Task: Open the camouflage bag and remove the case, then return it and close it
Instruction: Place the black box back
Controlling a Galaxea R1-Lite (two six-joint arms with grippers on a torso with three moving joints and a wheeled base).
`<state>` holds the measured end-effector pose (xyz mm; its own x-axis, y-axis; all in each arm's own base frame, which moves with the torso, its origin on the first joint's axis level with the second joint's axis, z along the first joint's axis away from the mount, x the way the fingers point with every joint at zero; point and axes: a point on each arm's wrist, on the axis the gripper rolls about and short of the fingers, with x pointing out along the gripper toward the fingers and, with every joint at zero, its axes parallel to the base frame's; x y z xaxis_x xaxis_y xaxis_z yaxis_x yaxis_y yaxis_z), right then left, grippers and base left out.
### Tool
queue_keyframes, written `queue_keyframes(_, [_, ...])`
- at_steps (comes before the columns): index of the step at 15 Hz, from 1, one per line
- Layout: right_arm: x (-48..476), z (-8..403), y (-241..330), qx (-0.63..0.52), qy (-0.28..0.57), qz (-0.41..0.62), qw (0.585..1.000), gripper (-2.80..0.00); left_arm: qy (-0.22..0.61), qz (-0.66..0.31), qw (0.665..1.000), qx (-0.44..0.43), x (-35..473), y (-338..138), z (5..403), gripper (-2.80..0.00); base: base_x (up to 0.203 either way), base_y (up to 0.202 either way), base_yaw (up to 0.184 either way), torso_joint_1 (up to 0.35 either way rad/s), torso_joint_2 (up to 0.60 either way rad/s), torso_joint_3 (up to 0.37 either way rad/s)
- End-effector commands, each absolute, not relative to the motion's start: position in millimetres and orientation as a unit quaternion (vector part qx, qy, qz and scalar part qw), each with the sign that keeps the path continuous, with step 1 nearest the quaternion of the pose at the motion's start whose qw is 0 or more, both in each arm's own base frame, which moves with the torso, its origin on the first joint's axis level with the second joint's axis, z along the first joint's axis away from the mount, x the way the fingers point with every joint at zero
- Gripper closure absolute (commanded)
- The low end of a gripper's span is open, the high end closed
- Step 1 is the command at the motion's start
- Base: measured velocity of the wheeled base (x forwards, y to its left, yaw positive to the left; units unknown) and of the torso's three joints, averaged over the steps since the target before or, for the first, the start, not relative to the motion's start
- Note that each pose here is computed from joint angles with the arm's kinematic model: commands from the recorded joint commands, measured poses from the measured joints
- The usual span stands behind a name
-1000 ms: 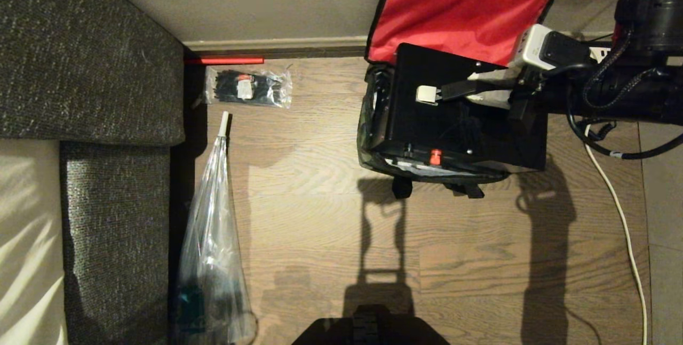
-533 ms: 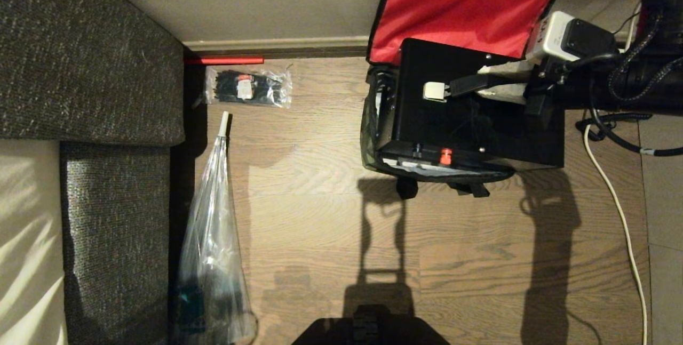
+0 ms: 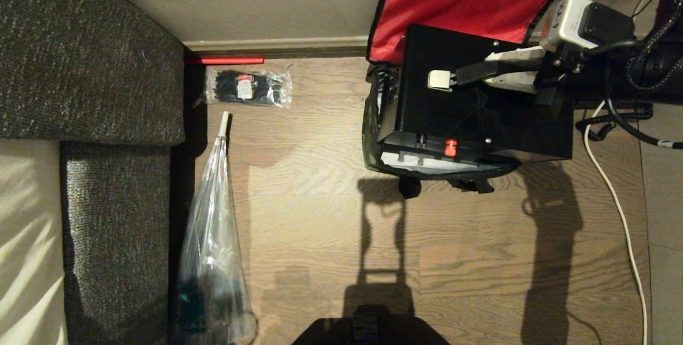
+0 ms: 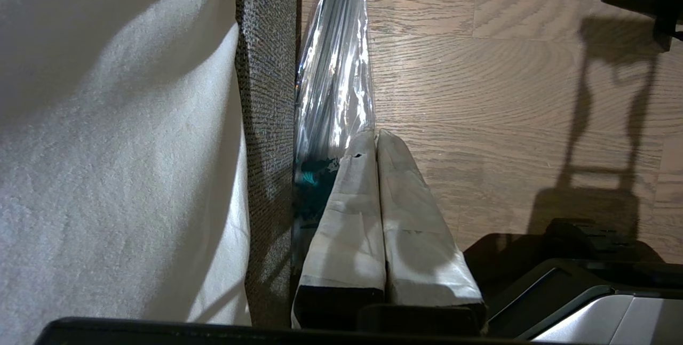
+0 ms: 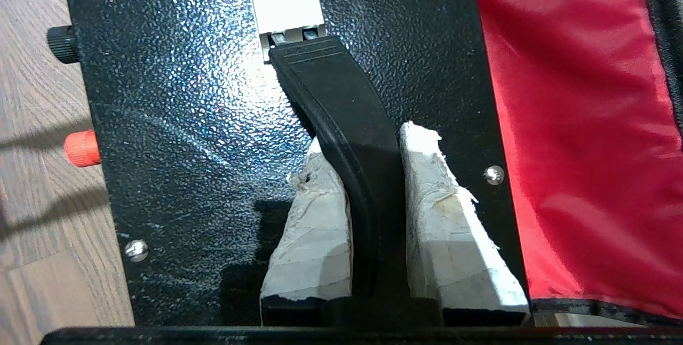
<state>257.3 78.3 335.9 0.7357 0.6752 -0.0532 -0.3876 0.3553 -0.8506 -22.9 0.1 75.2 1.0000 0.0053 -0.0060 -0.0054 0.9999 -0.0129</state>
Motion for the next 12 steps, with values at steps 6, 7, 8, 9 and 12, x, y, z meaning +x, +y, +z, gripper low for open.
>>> queue_keyframes(6, [258.0,334.9,77.7,-0.47,-0.158,0.328,0.804,0.0,0.002,0.002,1.0,-0.007,-23.0,0.2,75.1,0.0,0.0,0.0,0.0,0.0,0.0,0.0])
queue_keyframes(7, [259.8,333.4,78.1,-0.47,-0.157,0.328,0.804,0.0,0.003,0.003,1.0,-0.007,-22.9,0.1,75.1,0.0,0.0,0.0,0.0,0.0,0.0,0.0])
queue_keyframes(8, [260.9,332.0,77.7,-0.47,-0.155,0.329,0.804,0.0,0.003,0.003,1.0,-0.007,-22.9,0.1,75.1,0.0,0.0,0.0,0.0,0.0,0.0,0.0])
queue_keyframes(9, [262.9,330.7,76.1,-0.47,-0.151,0.327,0.806,0.0,0.003,0.003,1.0,-0.007,-23.0,0.1,75.1,0.0,0.0,0.0,0.0,0.0,0.0,0.0])
queue_keyframes(12, [268.4,326.8,73.8,-0.471,-0.144,0.326,0.807,0.0,0.003,0.003,1.0,-0.007,-22.9,0.1,75.1,0.0,0.0,0.0,0.0,0.0,0.0,0.0])
